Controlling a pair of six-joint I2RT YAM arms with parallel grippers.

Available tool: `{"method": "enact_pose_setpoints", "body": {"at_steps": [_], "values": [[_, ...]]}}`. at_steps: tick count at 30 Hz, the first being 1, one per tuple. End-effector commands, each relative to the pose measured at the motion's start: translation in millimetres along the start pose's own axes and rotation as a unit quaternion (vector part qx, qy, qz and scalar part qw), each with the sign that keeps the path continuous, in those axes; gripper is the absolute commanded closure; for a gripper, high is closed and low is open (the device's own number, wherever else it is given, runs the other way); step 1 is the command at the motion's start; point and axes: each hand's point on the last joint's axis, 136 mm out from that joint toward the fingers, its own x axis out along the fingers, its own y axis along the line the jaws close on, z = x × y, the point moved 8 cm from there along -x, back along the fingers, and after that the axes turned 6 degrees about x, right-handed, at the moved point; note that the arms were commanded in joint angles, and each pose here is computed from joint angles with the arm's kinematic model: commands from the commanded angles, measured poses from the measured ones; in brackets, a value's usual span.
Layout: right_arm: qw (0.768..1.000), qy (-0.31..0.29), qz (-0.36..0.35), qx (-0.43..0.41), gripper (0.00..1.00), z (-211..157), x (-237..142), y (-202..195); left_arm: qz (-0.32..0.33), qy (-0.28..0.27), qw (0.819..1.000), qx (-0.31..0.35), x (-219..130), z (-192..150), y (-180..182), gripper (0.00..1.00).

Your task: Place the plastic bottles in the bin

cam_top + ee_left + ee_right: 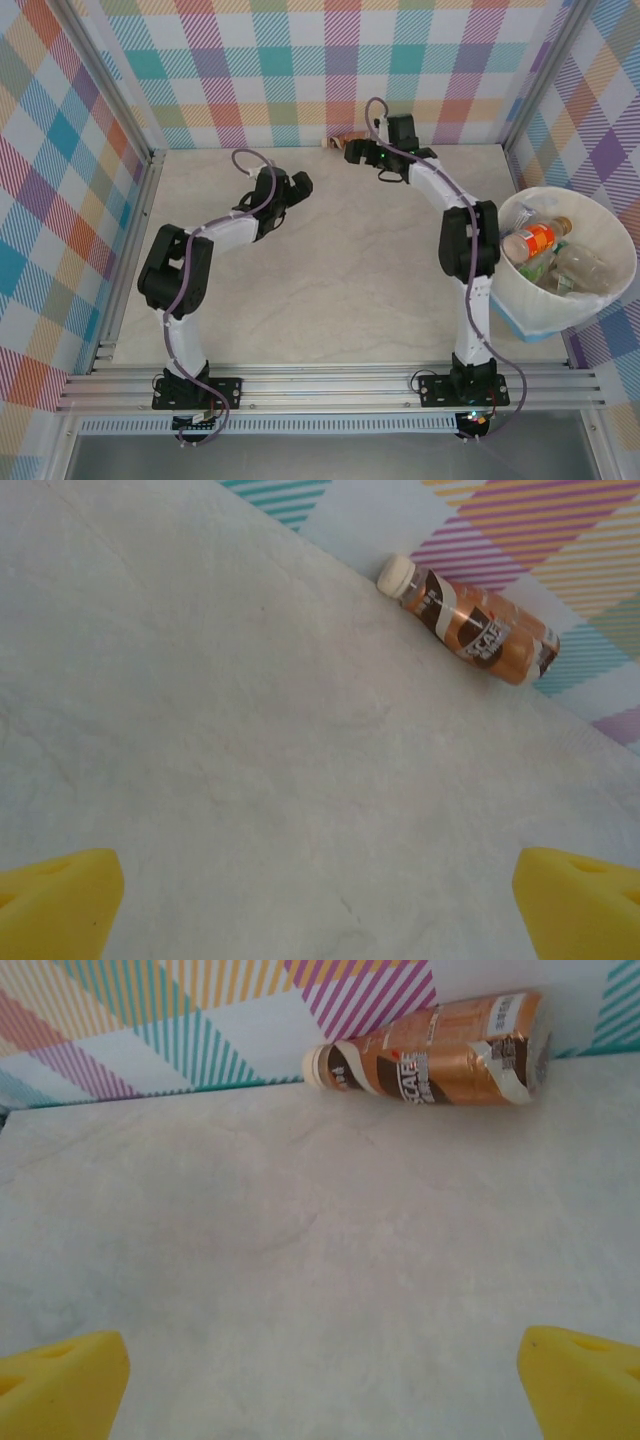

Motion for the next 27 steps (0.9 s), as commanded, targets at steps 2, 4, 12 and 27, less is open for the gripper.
{"method": "enact_pose_setpoints", "body": {"at_steps": [2, 4, 12, 27], "values": [[0.998, -0.063, 0.014, 0.004, 0.00, 30, 38, -7, -0.002, -0.006, 1.000, -0.019, 27, 26, 2, 0.00], [0.997, -0.076, -0.012, 0.018, 0.00, 34, 57, -18, -0.015, 0.001, 1.000, -0.026, 38, 26, 6, 0.00], [0.989, -0.120, -0.028, 0.078, 0.00, 33, 94, -57, -0.022, 0.002, 0.999, -0.023, 52, 22, 21, 0.00], [0.980, -0.148, 0.125, 0.045, 0.00, 24, 124, -69, -0.019, 0.014, 1.000, -0.010, 104, 18, 26, 0.00]]}}
